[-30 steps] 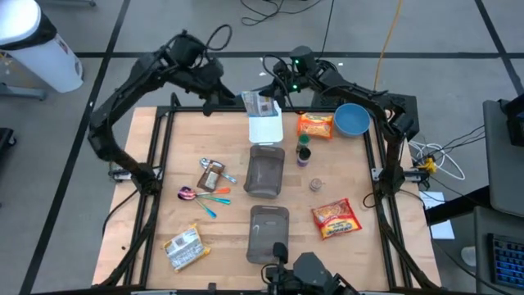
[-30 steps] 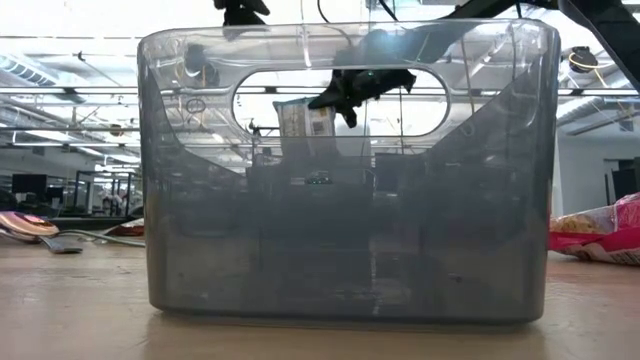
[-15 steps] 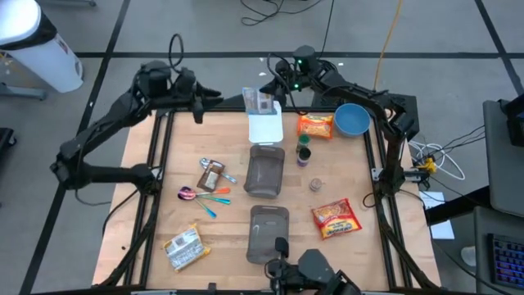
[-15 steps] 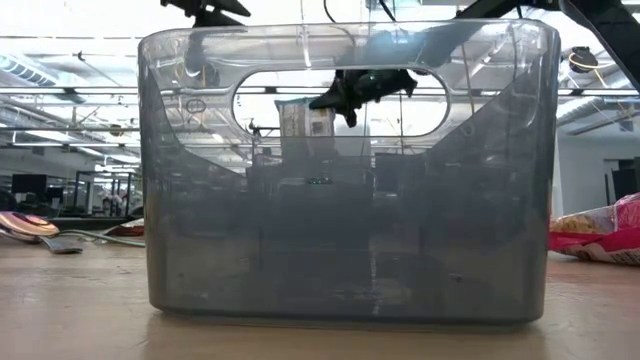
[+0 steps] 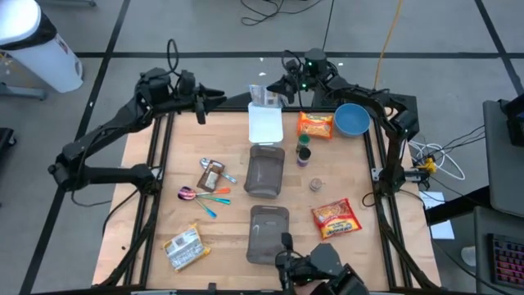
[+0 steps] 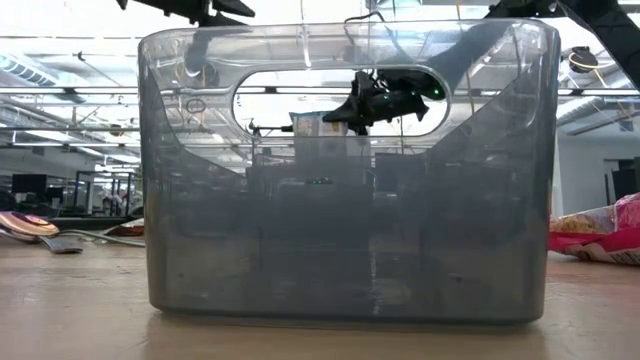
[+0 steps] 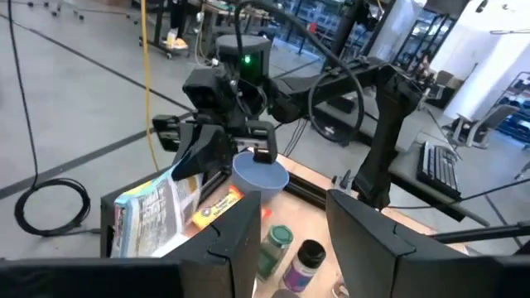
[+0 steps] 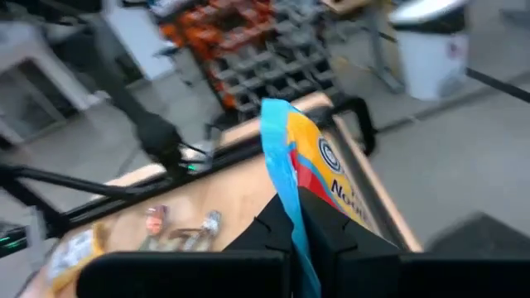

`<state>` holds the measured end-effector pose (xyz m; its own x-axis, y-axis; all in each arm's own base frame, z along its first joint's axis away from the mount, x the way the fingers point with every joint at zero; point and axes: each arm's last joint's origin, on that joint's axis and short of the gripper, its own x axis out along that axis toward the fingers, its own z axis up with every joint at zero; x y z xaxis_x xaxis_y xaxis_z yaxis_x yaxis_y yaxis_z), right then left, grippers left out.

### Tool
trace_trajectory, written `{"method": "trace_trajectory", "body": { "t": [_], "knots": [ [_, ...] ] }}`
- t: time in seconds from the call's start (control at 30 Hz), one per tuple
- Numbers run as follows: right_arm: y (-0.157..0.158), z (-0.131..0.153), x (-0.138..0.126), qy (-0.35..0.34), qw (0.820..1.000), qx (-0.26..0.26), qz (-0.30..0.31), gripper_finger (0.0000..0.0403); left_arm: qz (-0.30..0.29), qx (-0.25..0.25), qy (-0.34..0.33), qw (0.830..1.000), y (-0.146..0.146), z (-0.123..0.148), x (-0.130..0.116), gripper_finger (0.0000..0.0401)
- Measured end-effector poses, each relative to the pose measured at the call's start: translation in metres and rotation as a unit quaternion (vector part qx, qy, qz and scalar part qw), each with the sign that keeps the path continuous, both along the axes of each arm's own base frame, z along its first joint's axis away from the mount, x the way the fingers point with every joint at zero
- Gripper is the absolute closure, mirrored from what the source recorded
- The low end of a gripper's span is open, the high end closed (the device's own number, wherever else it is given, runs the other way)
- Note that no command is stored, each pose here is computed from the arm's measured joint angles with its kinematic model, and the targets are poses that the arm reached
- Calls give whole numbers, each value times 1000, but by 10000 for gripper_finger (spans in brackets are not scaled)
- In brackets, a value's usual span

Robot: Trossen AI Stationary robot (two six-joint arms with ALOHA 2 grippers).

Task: Pick & Place Food Item
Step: Put the blue noodle pack into the white bin

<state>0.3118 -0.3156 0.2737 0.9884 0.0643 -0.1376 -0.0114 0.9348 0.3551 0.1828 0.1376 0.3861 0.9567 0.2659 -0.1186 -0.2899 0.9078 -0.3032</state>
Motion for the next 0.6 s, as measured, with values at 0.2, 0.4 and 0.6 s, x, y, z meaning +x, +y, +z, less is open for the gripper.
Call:
{"method": "trace_trajectory", "body": {
  "t": [0.2,0.4,0.6],
  "knots": [
    [-7,-21,7,-2,999,32,21,403,-4,-16,13,1000,7,-9,10,256],
    [-13,-35,7,7,999,30,19,403,-30,-23,11,999,9,-13,18,256],
    [-19,-34,1,3,1000,7,15,403,-29,-30,10,999,11,-14,20,256]
  ]
}}
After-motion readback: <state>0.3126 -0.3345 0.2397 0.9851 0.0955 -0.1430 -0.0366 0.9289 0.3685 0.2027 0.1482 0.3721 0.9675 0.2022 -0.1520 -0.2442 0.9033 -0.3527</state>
